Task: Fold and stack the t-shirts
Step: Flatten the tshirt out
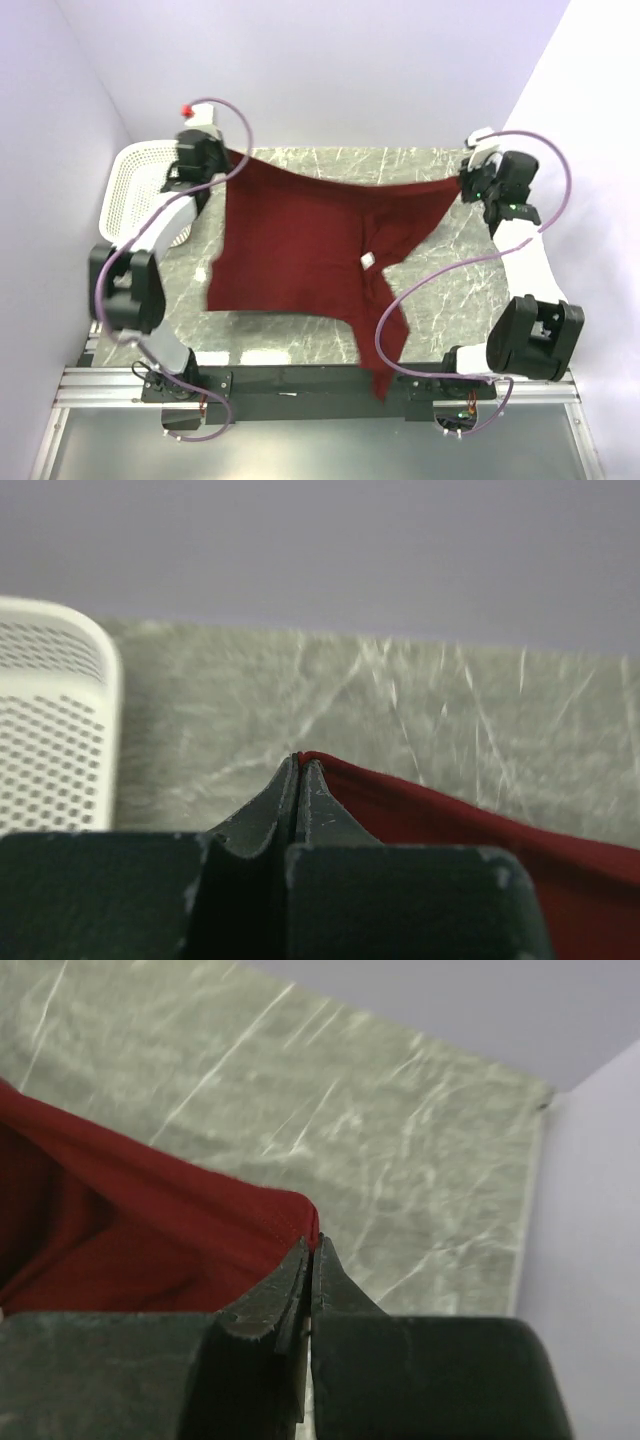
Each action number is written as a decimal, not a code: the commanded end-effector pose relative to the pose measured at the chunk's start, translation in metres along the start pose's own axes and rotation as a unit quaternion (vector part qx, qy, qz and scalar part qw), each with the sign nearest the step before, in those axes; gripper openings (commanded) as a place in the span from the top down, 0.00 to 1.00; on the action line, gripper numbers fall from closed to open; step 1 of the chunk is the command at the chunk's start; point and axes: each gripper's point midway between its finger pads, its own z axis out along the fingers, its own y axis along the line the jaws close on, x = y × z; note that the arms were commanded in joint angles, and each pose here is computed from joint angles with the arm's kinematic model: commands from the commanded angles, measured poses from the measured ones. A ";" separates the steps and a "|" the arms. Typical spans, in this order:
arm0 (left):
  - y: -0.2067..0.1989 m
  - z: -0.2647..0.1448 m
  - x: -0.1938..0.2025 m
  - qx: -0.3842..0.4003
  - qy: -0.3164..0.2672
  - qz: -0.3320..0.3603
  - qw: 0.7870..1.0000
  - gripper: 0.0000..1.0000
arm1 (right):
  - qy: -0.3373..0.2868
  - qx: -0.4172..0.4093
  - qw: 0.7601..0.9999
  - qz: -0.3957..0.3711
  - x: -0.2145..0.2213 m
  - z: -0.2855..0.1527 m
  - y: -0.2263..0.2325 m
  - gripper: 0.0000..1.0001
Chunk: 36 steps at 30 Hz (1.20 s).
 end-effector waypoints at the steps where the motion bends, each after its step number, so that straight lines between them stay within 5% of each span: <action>1: -0.027 0.026 -0.009 0.020 -0.015 0.042 0.999 1.00 | -0.088 0.007 0.994 -0.070 -0.042 0.012 -0.016 1.00; 8: -0.033 0.066 0.025 0.013 0.040 0.058 0.997 1.00 | -0.027 -0.018 0.999 -0.019 -0.013 0.057 -0.022 1.00; 14: -0.037 0.040 -0.015 0.017 -0.001 0.059 0.998 1.00 | -0.064 -0.126 0.990 -0.021 -0.087 0.030 0.036 1.00; 21: -0.030 -0.067 -0.131 -0.008 -0.160 0.013 0.987 1.00 | -0.231 -0.325 0.913 -0.084 -0.266 -0.165 0.192 1.00; 26: -0.039 -0.170 -0.233 0.015 -0.298 -0.035 0.954 1.00 | -0.408 -0.313 0.855 -0.066 -0.364 -0.316 0.179 1.00; 27: -0.039 -0.191 -0.254 0.017 -0.324 -0.041 0.945 1.00 | -0.403 -0.339 0.850 -0.019 -0.369 -0.332 0.176 1.00; 30: -0.038 -0.262 -0.304 0.022 -0.399 -0.050 0.915 1.00 | -0.459 -0.259 0.848 -0.058 -0.391 -0.383 0.147 1.00; 36: -0.048 -0.311 -0.346 0.049 -0.436 -0.048 0.897 0.99 | -0.512 -0.081 0.848 -0.112 -0.409 -0.423 0.114 1.00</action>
